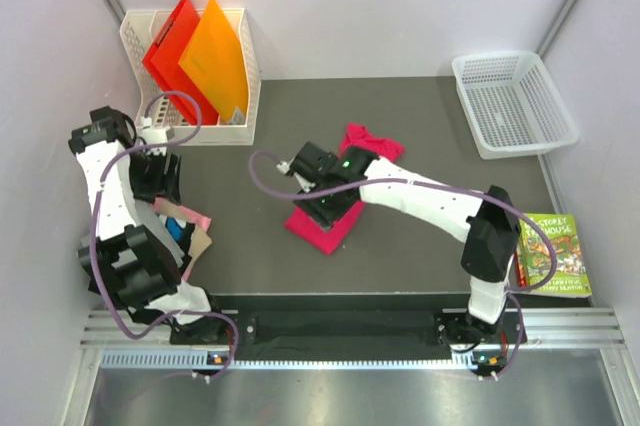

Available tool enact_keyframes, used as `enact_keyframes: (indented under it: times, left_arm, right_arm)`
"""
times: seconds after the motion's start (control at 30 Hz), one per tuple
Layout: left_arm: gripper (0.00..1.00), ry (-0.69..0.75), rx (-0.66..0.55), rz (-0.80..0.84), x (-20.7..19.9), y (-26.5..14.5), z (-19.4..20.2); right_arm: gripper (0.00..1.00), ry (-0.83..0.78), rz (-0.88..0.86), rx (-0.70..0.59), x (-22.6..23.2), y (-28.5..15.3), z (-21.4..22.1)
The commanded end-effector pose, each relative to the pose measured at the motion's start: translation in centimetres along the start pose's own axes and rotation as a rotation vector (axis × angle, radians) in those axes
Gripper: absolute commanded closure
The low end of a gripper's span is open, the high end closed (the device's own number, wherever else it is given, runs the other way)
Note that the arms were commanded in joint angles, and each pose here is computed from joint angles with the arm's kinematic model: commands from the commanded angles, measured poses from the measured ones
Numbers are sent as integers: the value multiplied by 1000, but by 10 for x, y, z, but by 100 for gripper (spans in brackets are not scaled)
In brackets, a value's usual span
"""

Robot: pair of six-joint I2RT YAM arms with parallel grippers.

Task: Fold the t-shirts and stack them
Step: Fold the folded rectangular tshirt in 1/3 of the way, then grab one side of the 2/3 rectangular tshirt with right arm

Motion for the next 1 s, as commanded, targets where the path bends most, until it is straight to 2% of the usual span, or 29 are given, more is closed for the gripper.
enact_keyframes:
  times: [0.0, 0.17, 0.5, 0.97]
  left_arm:
    - [31, -133, 50, 81, -7, 3, -9]
    - [32, -162, 51, 123, -8, 11, -18]
    - [32, -138, 76, 95, -2, 16, -15]
    - [32, -81, 51, 35, 2, 4, -12]
  right_arm:
    - [41, -119, 224, -113, 4, 1, -25]
    - [42, -162, 296, -90, 22, 31, -28]
    - [44, -200, 207, -85, 77, 82, -35]
    - [48, -223, 221, -30, 76, 120, -26]
Point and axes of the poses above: each gripper's point midway between its finger pads, its own y axis out along the fingers, its own x axis along the line the jaws close on, z = x × y, the point moved 5 cm from there along -y, back along the fingers, and after that the axes turned 4 degrees about -y, right-handed, at the moved point
